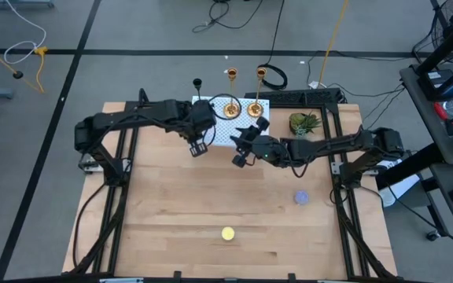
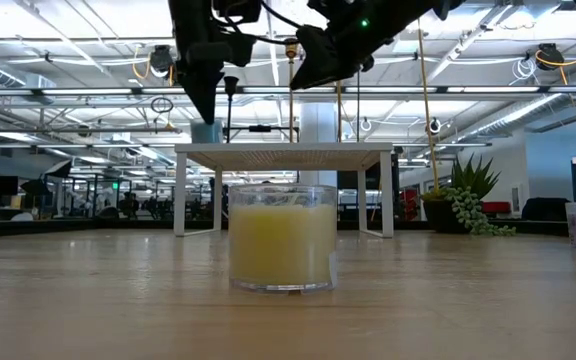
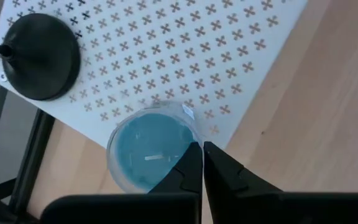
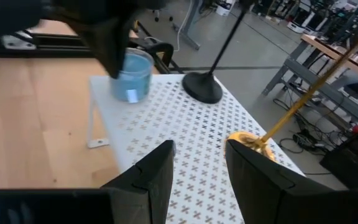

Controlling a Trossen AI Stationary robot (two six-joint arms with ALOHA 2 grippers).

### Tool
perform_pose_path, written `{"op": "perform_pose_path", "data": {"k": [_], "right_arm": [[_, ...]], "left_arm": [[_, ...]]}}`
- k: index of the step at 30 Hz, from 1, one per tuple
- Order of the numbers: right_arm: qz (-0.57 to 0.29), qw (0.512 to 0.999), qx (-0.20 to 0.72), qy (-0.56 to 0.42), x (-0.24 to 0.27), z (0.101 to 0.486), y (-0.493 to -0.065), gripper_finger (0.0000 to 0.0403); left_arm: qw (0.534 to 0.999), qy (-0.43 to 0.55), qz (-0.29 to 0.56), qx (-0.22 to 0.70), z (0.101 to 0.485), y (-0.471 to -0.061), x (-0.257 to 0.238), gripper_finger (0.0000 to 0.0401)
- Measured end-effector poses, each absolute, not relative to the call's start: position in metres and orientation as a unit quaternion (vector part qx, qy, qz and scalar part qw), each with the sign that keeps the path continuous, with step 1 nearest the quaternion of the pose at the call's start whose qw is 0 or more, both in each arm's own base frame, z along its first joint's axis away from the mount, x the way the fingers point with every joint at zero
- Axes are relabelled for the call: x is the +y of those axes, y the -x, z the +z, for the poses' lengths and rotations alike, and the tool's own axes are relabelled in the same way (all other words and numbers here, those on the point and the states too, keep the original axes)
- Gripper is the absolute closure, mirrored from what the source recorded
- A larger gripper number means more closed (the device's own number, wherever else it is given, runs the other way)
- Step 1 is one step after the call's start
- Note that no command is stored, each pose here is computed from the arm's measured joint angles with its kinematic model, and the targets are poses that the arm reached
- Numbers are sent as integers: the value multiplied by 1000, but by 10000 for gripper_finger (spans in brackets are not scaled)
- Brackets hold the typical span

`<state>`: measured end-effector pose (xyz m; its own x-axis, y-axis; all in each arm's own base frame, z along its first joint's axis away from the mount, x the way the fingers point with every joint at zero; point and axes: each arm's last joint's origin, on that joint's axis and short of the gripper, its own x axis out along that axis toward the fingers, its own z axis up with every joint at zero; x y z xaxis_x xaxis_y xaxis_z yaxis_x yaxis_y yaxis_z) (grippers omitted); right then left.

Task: Pick & Place candle stick holders
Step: Put the blue scented candle on the shelf, then put the yellow scented candle on the shelf

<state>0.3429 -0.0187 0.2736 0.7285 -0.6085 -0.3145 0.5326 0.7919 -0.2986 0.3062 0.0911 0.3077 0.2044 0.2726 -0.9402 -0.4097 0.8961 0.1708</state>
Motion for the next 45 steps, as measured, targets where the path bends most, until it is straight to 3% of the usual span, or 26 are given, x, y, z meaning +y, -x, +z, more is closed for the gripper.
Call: {"op": "perform_pose_path", "data": {"k": [10, 29, 45], "right_arm": [[-286, 933, 194, 98, -1, 276, -343, 257], [-236, 940, 215, 122, 32, 271, -339, 257], [-195, 945, 228, 134, 60, 268, -333, 223]], "left_arm": [[799, 40, 214, 561, 309, -314, 99, 380], [798, 22, 203, 567, 309, -313, 99, 374], [800, 14, 191, 568, 318, -304, 94, 264]]}}
